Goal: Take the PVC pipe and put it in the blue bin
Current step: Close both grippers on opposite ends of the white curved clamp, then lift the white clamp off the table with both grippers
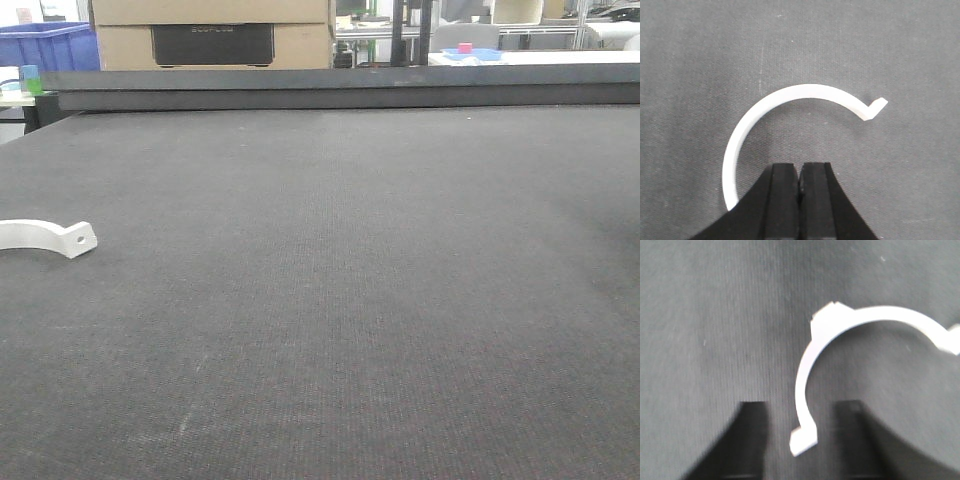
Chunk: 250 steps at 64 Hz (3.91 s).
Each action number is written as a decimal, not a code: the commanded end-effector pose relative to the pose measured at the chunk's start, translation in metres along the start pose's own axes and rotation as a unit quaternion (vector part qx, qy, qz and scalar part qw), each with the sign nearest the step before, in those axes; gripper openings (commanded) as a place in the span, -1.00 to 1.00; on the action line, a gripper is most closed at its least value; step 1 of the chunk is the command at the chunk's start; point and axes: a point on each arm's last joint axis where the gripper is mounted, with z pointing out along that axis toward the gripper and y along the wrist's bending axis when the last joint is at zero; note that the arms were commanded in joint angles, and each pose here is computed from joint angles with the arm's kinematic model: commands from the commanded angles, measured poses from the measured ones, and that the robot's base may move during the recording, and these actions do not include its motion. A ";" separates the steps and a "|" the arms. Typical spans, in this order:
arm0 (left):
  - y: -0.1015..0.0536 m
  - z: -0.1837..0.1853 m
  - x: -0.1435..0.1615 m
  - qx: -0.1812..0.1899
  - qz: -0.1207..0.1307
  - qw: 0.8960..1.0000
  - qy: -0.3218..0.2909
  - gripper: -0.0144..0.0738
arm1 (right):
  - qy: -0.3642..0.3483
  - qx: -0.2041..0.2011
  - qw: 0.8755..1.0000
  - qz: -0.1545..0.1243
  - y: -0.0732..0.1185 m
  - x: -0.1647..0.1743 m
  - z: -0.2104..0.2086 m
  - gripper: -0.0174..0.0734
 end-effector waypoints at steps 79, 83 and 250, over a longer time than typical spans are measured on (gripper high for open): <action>0.036 0.020 -0.002 -0.019 -0.116 0.979 0.165 -0.92 | 0.043 0.001 0.999 0.013 0.004 -0.030 0.043 -0.98; 0.041 0.031 -0.008 -0.033 -0.103 0.978 0.178 -0.88 | 0.034 -0.001 0.999 0.000 0.009 -0.030 0.033 -0.98; -0.035 -0.093 0.017 0.087 0.012 0.933 -0.350 -0.92 | -0.576 -0.041 0.810 -0.100 0.017 0.147 -0.158 -0.98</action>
